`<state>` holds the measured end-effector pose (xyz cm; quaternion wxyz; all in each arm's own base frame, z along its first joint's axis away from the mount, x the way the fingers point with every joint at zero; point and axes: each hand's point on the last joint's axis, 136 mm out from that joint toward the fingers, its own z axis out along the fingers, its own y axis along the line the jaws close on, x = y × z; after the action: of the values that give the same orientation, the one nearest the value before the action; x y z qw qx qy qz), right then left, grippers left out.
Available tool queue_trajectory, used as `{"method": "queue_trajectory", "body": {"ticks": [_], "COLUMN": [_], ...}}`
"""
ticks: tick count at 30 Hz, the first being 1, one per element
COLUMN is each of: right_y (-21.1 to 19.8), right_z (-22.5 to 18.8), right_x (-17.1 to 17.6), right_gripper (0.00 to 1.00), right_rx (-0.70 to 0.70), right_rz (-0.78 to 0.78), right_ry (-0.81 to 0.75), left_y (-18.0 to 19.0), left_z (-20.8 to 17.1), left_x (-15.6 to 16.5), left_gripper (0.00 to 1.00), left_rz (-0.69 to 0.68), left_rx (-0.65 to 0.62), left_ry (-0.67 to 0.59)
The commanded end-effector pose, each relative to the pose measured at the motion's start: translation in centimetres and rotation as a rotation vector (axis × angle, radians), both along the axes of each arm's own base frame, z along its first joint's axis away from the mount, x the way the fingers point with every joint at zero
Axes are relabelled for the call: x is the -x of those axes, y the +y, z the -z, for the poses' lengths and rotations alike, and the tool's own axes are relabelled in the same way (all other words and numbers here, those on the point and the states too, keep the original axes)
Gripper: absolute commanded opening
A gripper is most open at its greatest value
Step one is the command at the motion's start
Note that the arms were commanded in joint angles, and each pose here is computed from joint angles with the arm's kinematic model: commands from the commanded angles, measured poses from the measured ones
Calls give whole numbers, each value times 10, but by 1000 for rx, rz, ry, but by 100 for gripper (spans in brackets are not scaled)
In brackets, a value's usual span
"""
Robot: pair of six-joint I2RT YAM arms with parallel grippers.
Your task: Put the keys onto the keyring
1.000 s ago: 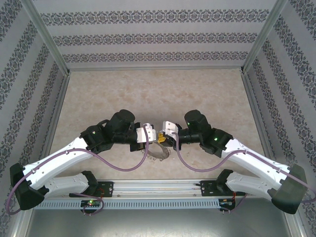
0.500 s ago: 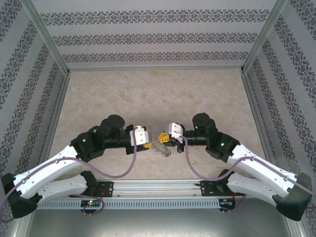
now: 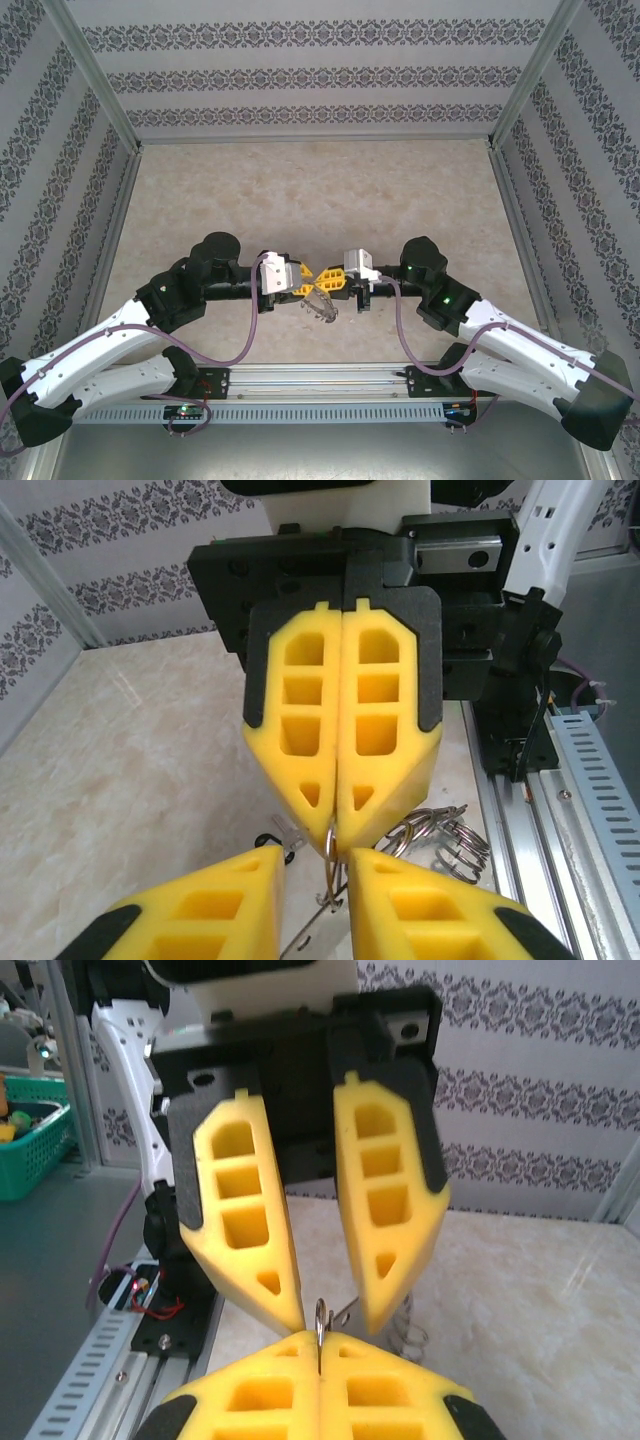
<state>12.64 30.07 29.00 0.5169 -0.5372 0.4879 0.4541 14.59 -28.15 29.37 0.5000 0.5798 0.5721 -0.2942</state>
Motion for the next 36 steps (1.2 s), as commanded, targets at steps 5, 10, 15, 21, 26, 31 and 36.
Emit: {"method": "queue_trajectory", "body": {"ticks": [5,10,15,21,26,31,36], "right_y": [2,0,-3,-5,-14,-18,-17], "right_z": [-24,-24,-24,-7,16,27,31], "right_x": [7,8,10,1,-7,-11,-11], "right_gripper": [0,0,0,17,30,29,27], "right_rx": [-105,-116,-124,-11,133,204,227], "right_rz": [-64,-61,-61,10,107,143,134], "right_ry": [-34,-38,-43,-31,-34,-41,-46], "left_y": [-3,-3,-3,-1,2,1,-1], "left_z": [-4,-1,-2,1,5,9,9], "left_x": [4,3,3,0,-2,-1,0], "left_gripper": [20,6,0,0,0,0,0], "left_rz": [27,23,21,13,5,21,39], "left_rx": [36,31,30,-18,-74,-112,-142], "left_ry": [-10,-13,-17,-24,-26,-12,-1]}}
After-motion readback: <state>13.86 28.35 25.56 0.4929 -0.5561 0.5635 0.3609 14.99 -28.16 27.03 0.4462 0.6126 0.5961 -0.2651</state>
